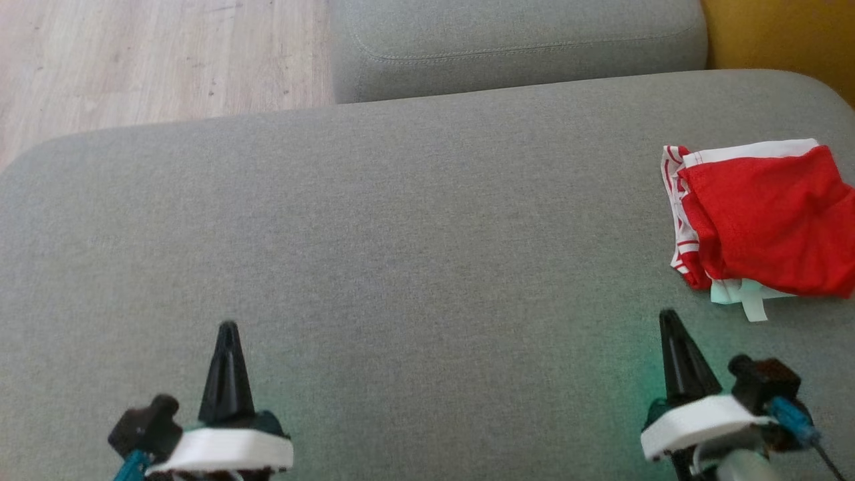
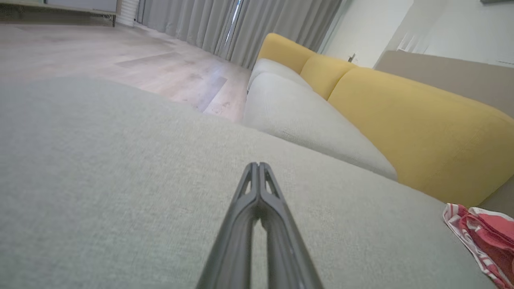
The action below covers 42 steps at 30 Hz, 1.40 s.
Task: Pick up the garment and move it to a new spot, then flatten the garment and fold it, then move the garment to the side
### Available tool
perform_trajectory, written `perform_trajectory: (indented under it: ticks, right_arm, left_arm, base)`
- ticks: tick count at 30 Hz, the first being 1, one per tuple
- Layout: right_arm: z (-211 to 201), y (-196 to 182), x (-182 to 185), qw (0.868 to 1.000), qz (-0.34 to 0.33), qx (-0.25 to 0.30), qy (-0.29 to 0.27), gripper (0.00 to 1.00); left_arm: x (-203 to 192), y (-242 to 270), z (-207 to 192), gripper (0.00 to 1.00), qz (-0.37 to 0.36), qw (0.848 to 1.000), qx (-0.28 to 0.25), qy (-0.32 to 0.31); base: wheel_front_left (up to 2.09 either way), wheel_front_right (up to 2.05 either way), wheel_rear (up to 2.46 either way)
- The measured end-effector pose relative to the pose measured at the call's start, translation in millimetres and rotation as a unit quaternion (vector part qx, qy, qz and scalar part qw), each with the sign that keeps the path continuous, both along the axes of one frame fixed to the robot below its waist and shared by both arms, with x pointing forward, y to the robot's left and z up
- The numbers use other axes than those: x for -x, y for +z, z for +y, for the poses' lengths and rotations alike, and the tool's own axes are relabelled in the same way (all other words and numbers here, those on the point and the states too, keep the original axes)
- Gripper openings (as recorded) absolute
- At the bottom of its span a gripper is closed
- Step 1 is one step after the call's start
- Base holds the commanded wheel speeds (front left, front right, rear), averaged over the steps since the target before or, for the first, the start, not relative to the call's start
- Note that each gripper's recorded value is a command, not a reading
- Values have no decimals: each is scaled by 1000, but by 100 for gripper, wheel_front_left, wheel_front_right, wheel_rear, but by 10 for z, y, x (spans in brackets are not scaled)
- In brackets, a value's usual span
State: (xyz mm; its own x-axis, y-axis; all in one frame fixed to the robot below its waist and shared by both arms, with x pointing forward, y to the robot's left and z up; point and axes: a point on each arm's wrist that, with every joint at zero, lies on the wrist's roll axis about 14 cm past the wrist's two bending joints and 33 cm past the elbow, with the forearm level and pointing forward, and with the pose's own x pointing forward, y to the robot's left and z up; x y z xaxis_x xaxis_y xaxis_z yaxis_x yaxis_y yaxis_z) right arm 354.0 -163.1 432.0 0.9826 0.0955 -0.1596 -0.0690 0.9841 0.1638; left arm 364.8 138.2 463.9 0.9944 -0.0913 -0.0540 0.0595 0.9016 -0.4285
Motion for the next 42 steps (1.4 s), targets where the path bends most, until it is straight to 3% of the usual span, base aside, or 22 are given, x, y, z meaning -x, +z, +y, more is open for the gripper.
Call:
perform_trajectory:
  ticks: [24,42]
  right_arm:
    - [-121,-11,6,991,21,-121,-53,0]
    - [-214,57,-45,970,23,-223,-89,0]
  left_arm:
    - [36,-113,136,0,43,994,99,32]
    - [-15,-77,219,0,52,981,182,48]
  base:
    - [0,0,0]
    - [0,0,0]
